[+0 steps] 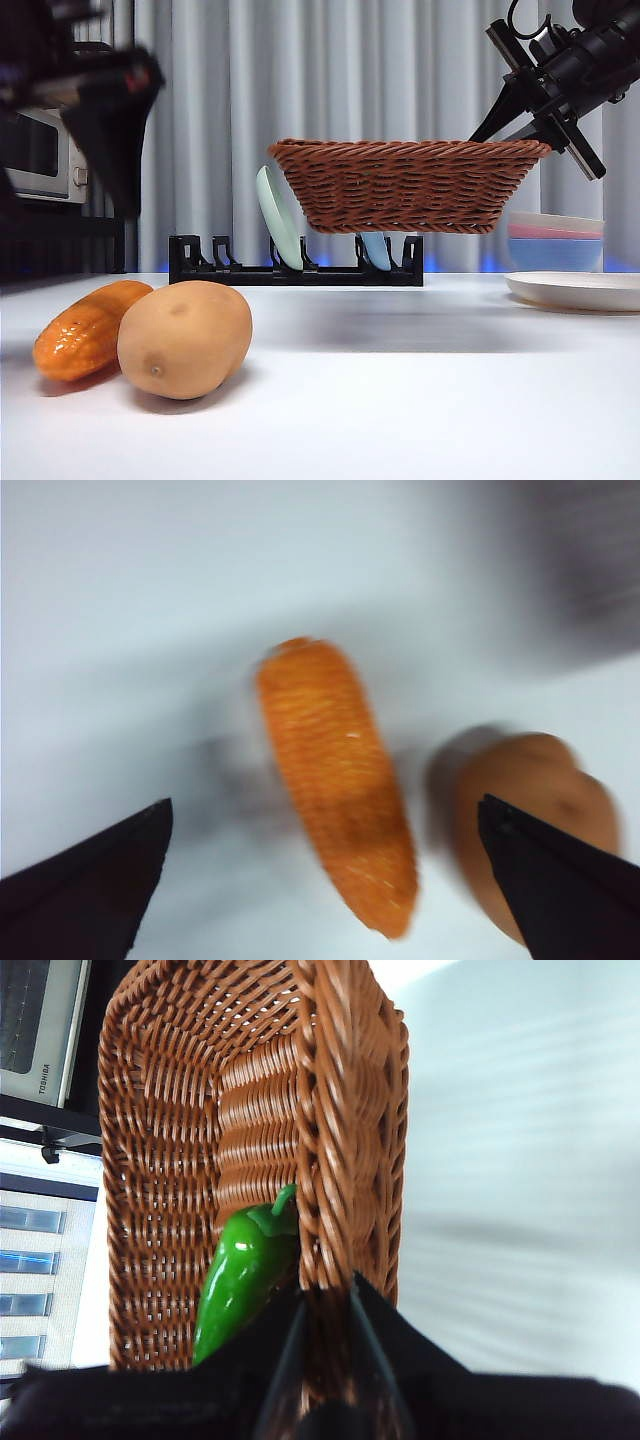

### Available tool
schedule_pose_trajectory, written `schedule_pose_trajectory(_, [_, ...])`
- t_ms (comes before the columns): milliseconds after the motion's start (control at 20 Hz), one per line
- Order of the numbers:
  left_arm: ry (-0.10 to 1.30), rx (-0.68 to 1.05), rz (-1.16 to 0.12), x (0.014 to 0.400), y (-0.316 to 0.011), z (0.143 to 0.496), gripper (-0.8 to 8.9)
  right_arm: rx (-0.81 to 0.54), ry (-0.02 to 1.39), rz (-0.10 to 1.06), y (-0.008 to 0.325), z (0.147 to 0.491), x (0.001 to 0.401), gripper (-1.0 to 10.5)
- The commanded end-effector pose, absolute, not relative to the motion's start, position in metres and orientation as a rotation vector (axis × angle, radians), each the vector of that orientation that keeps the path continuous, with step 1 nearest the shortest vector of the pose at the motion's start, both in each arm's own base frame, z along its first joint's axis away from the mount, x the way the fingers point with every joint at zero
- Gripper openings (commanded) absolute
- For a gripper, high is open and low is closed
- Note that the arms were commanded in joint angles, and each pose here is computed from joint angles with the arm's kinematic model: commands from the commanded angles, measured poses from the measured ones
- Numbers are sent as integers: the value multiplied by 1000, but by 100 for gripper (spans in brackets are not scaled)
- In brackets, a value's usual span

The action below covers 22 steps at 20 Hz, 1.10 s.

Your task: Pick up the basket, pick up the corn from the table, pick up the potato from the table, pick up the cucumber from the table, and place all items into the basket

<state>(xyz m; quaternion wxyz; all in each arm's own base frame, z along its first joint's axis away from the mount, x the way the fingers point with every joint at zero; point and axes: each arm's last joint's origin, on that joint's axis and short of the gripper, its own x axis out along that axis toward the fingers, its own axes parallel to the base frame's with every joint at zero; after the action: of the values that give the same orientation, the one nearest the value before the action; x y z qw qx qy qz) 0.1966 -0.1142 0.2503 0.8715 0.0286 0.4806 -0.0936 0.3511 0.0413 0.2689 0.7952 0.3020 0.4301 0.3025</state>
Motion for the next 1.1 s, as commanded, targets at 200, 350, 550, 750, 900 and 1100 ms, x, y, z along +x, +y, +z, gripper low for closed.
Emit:
schedule_pose_trajectory(200, [1136, -156, -278, 238, -103, 217, 563, 647, 911, 675, 42, 270, 353, -16])
schedule_pose_trajectory(350, [1186, -145, -272, 248, -104, 200, 563, 645, 906, 676, 42, 270, 354, -16])
schedule_pose_trajectory(550, [1268, -106, -245, 257, -108, 174, 550, 641, 896, 678, 42, 271, 354, -16])
schedule_pose_trajectory(750, [1208, -62, -248, 260, -109, 178, -2, 640, 896, 675, 42, 271, 354, -17])
schedule_pose_trajectory(900, [1153, -60, -279, 255, -108, 192, -8, 639, 897, 674, 42, 271, 354, -17])
schedule_pose_trajectory(1100, [945, -117, -355, 237, -101, 254, -8, 622, 905, 661, 49, 270, 354, -17])
